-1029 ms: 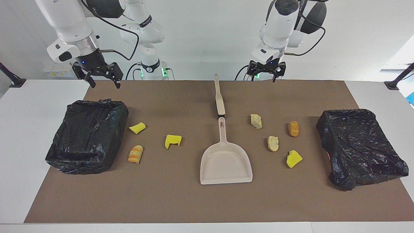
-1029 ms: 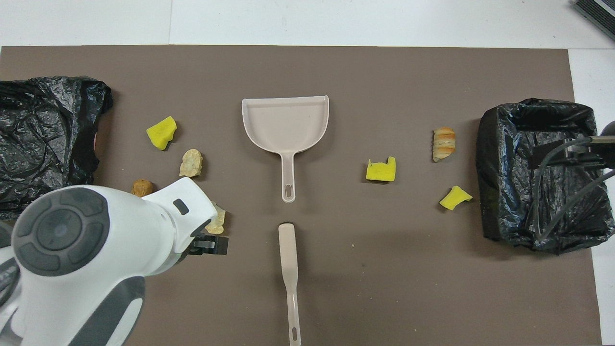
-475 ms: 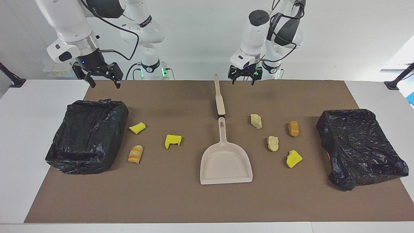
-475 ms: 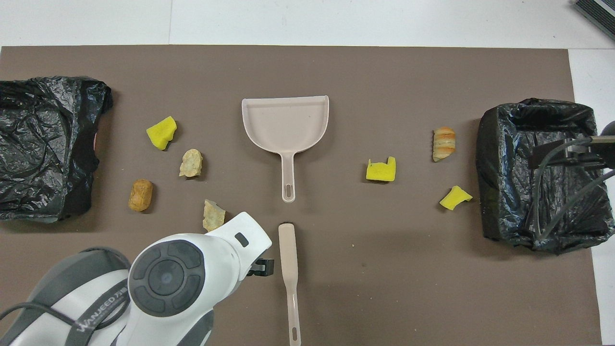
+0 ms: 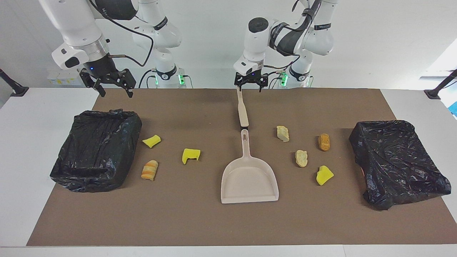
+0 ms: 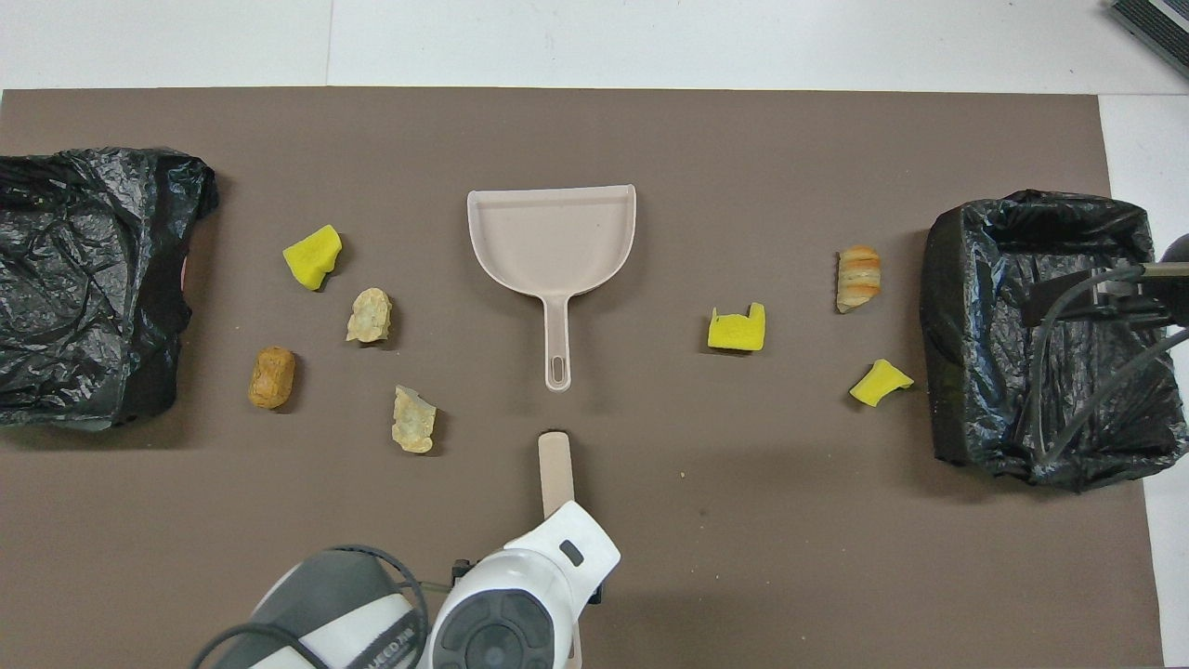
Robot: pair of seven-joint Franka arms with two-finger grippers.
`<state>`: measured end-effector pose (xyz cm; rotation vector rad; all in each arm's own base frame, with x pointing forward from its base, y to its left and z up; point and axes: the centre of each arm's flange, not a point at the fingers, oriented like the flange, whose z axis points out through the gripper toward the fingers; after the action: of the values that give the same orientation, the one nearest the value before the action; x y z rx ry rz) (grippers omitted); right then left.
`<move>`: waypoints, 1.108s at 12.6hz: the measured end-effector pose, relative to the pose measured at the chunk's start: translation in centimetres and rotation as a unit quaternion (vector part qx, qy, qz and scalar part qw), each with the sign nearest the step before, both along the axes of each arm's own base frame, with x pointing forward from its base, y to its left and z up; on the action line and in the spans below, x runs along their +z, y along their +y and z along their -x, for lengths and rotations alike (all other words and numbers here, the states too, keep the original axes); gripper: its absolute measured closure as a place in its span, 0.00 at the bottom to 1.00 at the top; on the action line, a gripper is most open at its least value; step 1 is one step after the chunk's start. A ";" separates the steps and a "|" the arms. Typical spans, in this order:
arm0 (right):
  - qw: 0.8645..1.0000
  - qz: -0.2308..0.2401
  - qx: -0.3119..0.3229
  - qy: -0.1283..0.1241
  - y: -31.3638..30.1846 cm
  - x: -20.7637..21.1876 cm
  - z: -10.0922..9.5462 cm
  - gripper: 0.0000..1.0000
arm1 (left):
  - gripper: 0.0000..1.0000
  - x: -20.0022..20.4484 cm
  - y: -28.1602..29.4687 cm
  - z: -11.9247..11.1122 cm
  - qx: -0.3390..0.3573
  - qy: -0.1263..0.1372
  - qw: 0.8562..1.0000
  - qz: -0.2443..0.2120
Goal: Sweep and dump trash in bin
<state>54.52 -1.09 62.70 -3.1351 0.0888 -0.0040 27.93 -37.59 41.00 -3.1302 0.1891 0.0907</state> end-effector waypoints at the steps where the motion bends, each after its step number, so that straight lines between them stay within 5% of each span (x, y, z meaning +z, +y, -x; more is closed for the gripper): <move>1: 1.000 0.000 0.000 0.000 0.0 0.0 0.0 0.00 | 0.00 -0.9 -0.6 1.0 -0.002 0.001 1.000 -0.002; 9: 1.000 0.001 0.001 0.003 -0.3 -0.3 0.0 0.00 | 0.01 -5.8 -2.1 3.4 0.021 0.011 1.000 -0.010; 14: 0.999 0.014 0.028 0.017 1.2 -1.5 0.1 0.00 | 0.39 -5.7 -2.5 3.8 0.045 0.023 0.999 0.005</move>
<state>54.43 0.08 61.15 -3.1655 0.0010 0.0483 24.14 -40.05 35.27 -3.1473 0.0493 0.1628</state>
